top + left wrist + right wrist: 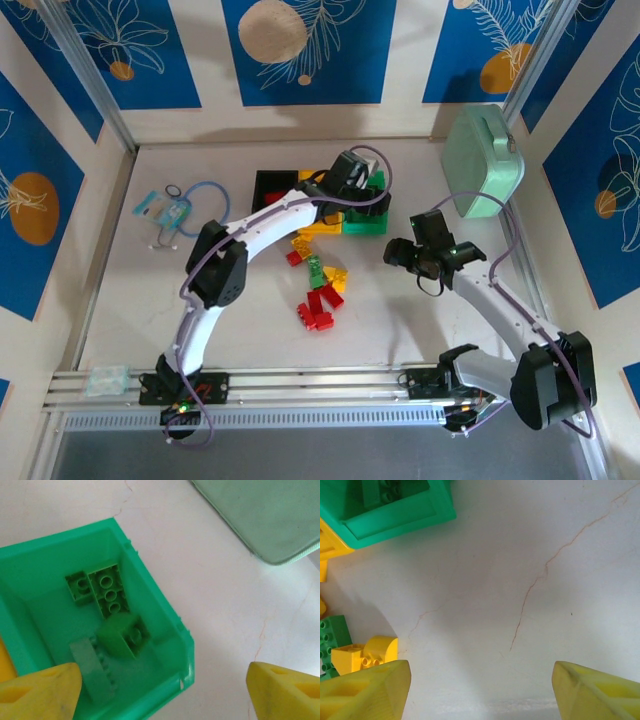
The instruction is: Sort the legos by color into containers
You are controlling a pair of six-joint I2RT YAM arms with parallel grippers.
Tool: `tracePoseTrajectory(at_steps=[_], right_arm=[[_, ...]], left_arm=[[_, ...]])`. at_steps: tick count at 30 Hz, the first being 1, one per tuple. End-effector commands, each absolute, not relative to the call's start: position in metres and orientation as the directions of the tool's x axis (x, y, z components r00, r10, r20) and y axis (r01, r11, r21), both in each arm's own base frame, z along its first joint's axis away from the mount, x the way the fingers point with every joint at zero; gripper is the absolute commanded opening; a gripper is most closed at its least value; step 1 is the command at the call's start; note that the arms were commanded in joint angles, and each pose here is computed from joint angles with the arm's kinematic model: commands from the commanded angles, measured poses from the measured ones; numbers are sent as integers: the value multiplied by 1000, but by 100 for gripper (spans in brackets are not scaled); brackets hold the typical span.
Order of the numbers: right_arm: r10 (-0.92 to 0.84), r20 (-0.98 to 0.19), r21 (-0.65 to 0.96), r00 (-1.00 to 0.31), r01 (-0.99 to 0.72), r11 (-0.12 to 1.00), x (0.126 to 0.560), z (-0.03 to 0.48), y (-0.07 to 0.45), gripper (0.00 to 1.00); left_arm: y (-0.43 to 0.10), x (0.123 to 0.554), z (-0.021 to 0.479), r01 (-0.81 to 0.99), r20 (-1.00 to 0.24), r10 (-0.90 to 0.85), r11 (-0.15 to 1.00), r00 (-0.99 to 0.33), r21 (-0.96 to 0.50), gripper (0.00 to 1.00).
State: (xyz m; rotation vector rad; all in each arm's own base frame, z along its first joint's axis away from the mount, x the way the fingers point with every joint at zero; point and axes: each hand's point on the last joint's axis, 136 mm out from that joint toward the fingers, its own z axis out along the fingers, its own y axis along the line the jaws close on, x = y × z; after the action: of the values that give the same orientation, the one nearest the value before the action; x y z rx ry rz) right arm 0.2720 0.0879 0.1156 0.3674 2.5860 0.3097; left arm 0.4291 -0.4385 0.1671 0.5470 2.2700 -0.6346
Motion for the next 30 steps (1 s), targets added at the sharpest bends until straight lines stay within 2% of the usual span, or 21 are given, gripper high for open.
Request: tracePoseTrajectory(at_steps=[1,4,8,12,18,23,26,30], right_arm=[[303,-432,290,-849,187,939,262,111,87,75],[296,-424,312,-856,169,935,262,109,93,75],[245,-418,313,-875,114,943,263,110,104,75],[166,-427,303,-889,32,952,263,114,123,75],[36,-442,271,-896,-95,958,266,121,161,72],[-50,-440,224,-897,-164,961,270,121,194,69],[-91,-419,202,-904,-190,961,277,115,212,69],[-130,-363,170,-922,-203,964,288,104,232,69]], left_arm=[[-425,420,224,571,-801,137,770,-582,-283,80],[-409,407,234,575,-816,131,771,-563,-273,75],[-388,380,242,616,-861,86,735,-500,-284,74],[-360,358,233,596,-861,63,747,-504,-294,73],[-308,332,177,482,-800,89,836,-594,-264,69],[-251,310,125,297,-694,-152,825,-703,-481,63],[-226,292,100,217,-650,-220,825,-727,-522,61],[-210,273,85,187,-628,-221,835,-746,-517,62]])
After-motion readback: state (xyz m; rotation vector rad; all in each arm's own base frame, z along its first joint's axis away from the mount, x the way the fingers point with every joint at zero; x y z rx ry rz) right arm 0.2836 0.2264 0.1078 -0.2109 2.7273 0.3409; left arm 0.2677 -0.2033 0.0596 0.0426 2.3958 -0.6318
